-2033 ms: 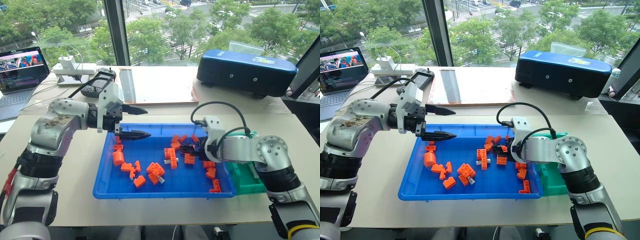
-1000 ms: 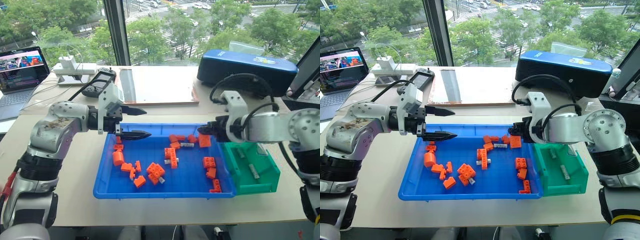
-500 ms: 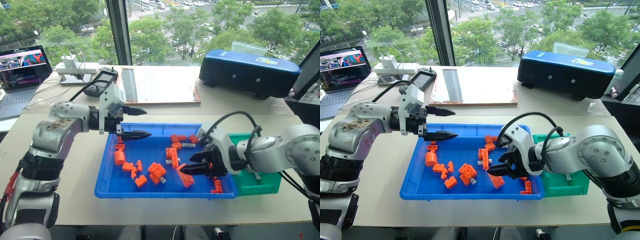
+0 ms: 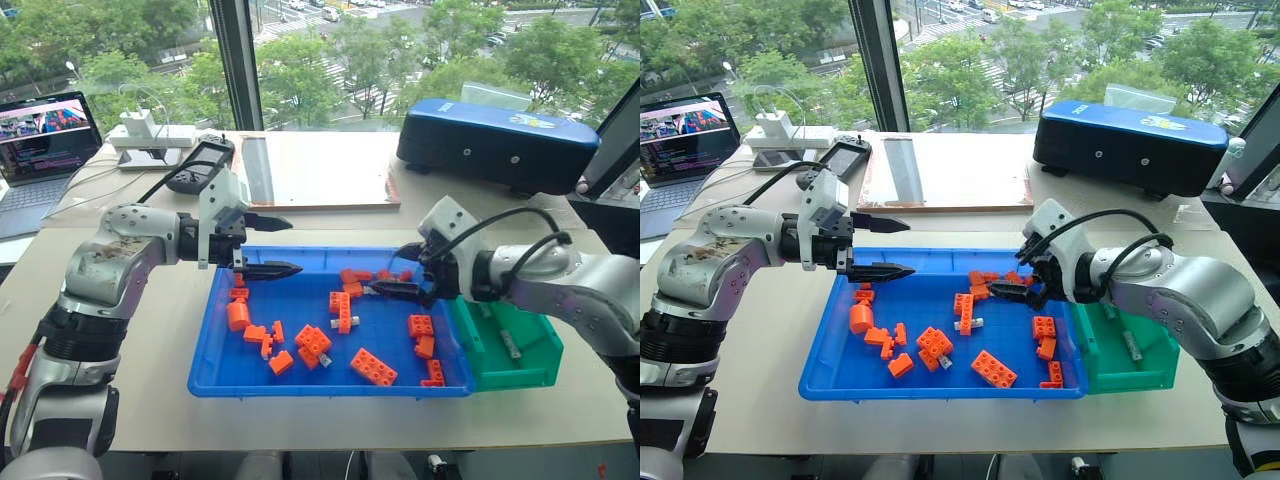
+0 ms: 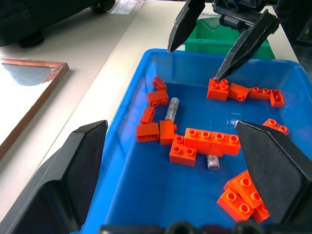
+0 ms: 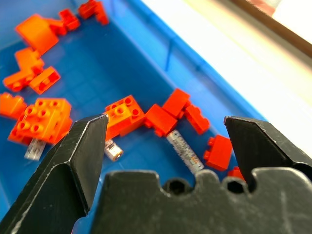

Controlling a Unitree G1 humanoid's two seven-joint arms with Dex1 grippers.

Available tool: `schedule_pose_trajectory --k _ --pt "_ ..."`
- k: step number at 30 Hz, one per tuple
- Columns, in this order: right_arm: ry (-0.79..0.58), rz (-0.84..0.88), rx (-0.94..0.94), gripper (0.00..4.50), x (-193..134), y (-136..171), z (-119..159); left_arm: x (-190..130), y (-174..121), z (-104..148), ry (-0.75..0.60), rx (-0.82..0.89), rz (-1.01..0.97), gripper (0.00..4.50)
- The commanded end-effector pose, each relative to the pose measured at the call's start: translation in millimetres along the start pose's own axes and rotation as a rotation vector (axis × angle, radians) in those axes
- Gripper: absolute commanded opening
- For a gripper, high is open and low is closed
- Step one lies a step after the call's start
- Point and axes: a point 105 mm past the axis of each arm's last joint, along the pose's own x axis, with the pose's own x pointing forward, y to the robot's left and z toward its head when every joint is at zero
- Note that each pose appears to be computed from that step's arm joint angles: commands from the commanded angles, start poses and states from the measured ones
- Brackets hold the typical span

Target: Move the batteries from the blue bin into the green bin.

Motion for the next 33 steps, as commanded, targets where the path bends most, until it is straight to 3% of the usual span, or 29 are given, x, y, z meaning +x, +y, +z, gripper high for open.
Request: schedule_pose_trajectory --k 1,4,7,12,28,33 --pt "-0.008 0.043 -0.168 4.44 8 -2 4 -4 -1 10 -0.02 0.058 0.009 4.5" --pt "0.036 0.067 -0.225 4.44 15 -8 -5 -3 -1 10 -0.021 0.059 0.013 4.5" --pt "0.083 0.099 -0.266 3.71 23 -17 -15 -2 -2 11 -0.025 0.062 0.016 4.5" --pt "0.12 0.126 -0.296 2.1 31 -27 -25 -6 -3 10 -0.018 0.056 0.031 4.5" --pt "0.161 0.162 -0.251 2.1 58 -34 -48 -7 -2 7 -0.011 0.043 0.057 4.5" --pt "0.165 0.189 -0.228 0.78 53 -28 -49 -9 -2 8 -0.017 0.04 0.05 4.5"
